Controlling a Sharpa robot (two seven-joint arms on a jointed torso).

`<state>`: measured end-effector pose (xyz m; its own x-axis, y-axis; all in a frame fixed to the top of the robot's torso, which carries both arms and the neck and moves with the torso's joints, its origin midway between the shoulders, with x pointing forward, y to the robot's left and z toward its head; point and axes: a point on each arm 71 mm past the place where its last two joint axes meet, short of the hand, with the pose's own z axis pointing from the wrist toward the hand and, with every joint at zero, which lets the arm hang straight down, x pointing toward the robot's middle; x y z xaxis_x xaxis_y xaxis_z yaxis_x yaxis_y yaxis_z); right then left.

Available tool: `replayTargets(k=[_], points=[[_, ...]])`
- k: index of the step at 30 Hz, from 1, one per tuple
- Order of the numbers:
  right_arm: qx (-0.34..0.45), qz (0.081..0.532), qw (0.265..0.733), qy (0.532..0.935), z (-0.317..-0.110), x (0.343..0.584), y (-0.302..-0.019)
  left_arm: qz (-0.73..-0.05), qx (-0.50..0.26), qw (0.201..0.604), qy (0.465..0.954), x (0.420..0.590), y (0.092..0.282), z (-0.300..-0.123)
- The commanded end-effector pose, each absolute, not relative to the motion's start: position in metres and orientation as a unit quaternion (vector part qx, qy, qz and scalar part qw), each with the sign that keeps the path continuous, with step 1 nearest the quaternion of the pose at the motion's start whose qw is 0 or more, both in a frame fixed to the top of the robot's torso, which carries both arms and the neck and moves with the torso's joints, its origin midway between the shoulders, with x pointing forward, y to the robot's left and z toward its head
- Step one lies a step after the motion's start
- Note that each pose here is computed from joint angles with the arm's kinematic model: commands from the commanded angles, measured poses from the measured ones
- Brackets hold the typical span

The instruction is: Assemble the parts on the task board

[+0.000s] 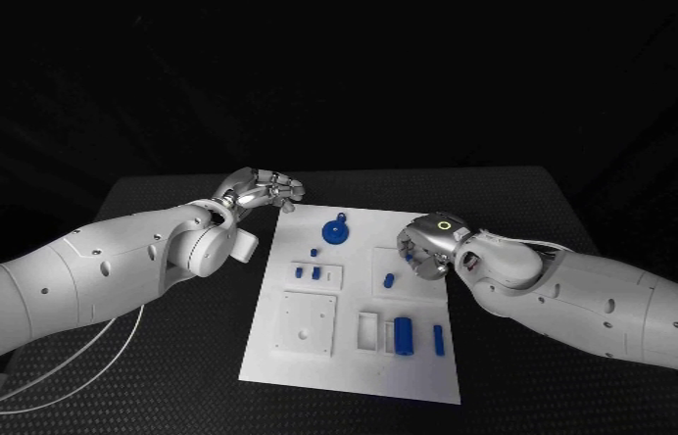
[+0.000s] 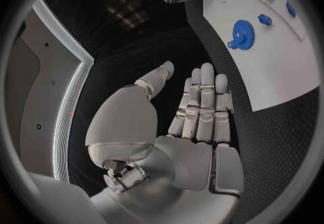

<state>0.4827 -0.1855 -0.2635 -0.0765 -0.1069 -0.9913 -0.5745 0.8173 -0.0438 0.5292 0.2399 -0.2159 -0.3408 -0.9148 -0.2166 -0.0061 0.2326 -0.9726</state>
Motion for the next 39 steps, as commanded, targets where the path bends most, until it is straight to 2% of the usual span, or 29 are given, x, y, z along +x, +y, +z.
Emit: replayTargets(k=[1,19,26,32,39], points=[[-0.241,0.18,0.624,0.722,-0.263,0.483,-0.187,-0.512,-0.356,0.444,0.643,0.529,0.238,-0.215],[-0.231,0.198,0.629,0.715,-0.243,0.48,-0.187,-0.509,-0.358,0.448,0.642,0.531,0.241,-0.216],[-0.22,0.216,0.636,0.708,-0.227,0.476,-0.183,-0.507,-0.359,0.45,0.642,0.532,0.243,-0.216],[-0.218,0.241,0.639,0.697,-0.214,0.47,-0.168,-0.505,-0.36,0.454,0.64,0.534,0.245,-0.216],[-0.231,0.273,0.631,0.688,-0.209,0.461,-0.135,-0.502,-0.361,0.459,0.638,0.538,0.245,-0.217]])
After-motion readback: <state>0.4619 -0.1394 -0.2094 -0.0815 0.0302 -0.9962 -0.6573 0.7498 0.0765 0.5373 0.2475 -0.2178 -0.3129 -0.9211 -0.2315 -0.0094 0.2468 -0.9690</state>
